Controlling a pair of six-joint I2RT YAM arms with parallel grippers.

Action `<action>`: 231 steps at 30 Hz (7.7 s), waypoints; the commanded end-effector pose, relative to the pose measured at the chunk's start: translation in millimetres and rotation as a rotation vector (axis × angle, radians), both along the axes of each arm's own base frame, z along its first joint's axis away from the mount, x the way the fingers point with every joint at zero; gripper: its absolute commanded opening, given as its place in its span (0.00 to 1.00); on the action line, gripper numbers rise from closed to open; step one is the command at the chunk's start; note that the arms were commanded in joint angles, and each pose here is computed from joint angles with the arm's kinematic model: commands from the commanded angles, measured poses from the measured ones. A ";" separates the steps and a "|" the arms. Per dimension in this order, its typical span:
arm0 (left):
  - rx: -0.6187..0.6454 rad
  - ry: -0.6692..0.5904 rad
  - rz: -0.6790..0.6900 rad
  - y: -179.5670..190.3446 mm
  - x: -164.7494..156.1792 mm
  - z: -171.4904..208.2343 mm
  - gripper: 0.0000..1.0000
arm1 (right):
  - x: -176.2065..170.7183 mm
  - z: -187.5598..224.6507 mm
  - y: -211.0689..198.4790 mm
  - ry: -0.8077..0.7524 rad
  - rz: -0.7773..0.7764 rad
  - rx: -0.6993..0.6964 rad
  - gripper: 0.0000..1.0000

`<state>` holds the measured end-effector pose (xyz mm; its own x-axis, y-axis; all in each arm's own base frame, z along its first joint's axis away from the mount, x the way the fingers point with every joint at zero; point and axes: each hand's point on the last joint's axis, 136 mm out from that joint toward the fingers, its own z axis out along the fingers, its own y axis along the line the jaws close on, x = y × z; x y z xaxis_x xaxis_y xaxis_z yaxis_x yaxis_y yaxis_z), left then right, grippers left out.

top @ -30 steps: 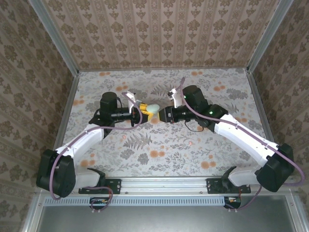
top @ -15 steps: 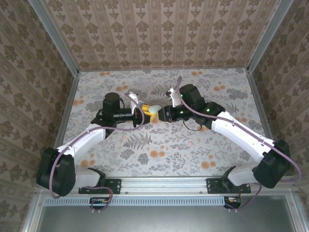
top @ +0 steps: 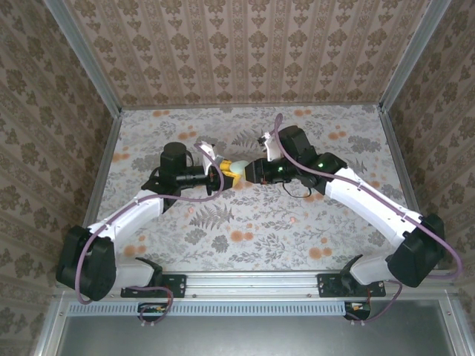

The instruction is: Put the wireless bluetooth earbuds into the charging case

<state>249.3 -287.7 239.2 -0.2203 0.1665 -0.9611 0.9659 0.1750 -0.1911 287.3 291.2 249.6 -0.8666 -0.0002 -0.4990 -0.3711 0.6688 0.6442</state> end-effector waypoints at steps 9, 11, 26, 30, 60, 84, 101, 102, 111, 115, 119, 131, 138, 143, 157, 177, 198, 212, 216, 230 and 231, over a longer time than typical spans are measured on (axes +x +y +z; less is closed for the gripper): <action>0.031 0.012 -0.114 -10.1 -22.1 -7.9 0.16 | 30.4 24.2 -1.0 -0.048 -0.081 0.038 0.27; 0.044 0.013 -0.111 -9.5 -22.1 -10.4 0.15 | 31.2 24.8 -1.1 -0.044 -0.083 0.037 0.27; 0.078 0.008 -0.118 -10.9 -26.2 -17.7 0.15 | 35.9 24.2 -3.1 -0.019 -0.096 0.038 0.27; 0.079 0.009 -0.115 -10.7 -26.2 -18.3 0.15 | 38.3 25.9 -6.2 -0.018 -0.106 0.045 0.27; 0.052 0.024 0.050 17.8 3.2 -13.4 0.14 | 9.1 -3.6 -62.2 0.047 -0.205 -0.082 0.28; 0.274 0.043 0.471 89.5 32.2 -24.3 0.14 | 64.2 -150.1 -67.9 0.299 -0.368 -0.454 0.24; 0.255 0.072 0.628 128.7 18.4 -25.6 0.14 | 162.5 -155.5 89.6 0.108 -0.216 -0.369 0.24; 0.257 0.077 0.631 129.3 18.8 -25.5 0.14 | 165.8 -158.5 101.1 0.092 -0.200 -0.357 0.25; 0.255 0.098 0.649 135.2 11.9 -26.2 0.14 | 201.3 -173.8 160.3 0.006 -0.171 -0.265 0.31; 0.243 0.102 0.661 137.7 9.6 -25.9 0.13 | 209.3 -174.3 178.4 -0.012 -0.170 -0.193 0.36; 0.237 0.106 0.667 139.9 7.9 -25.8 0.13 | 217.4 -178.6 190.4 -0.040 -0.184 -0.149 0.38; 0.220 0.106 0.668 141.8 2.8 -23.5 0.13 | 219.6 -201.3 215.1 -0.011 -0.214 -0.062 0.38; 0.211 0.110 0.666 142.2 -0.9 -23.4 0.13 | 206.5 -213.4 219.4 -0.015 -0.190 -0.118 0.30; 0.209 0.105 0.666 143.1 -3.1 -21.0 0.13 | 186.5 -229.8 216.8 0.014 -0.159 -0.210 0.29; 0.177 0.117 0.693 146.7 -8.0 -25.1 0.13 | 141.6 -238.4 180.6 0.028 -0.102 -0.450 0.14; 0.134 0.115 0.619 135.1 -13.4 -14.4 0.13 | 124.0 -192.1 89.3 0.071 -0.191 -0.420 0.05; 0.107 -0.039 0.236 56.9 -22.7 -14.5 0.13 | 33.5 -58.4 -42.9 -0.058 -0.310 -0.390 0.06; 0.102 -0.096 0.200 33.0 -15.4 -33.7 0.13 | -13.1 -2.1 -48.2 -0.077 -0.301 -0.192 0.05; 0.108 -0.120 0.235 30.8 -4.2 -39.2 0.13 | -25.1 6.2 -39.3 -0.074 -0.276 -0.159 0.05; 0.098 -0.153 0.205 15.3 9.3 -46.9 0.12 | -31.8 30.0 -8.3 -0.106 -0.217 -0.117 0.05; 0.096 -0.158 0.201 14.4 9.9 -46.7 0.12 | -31.9 31.0 -8.8 -0.108 -0.217 -0.117 0.05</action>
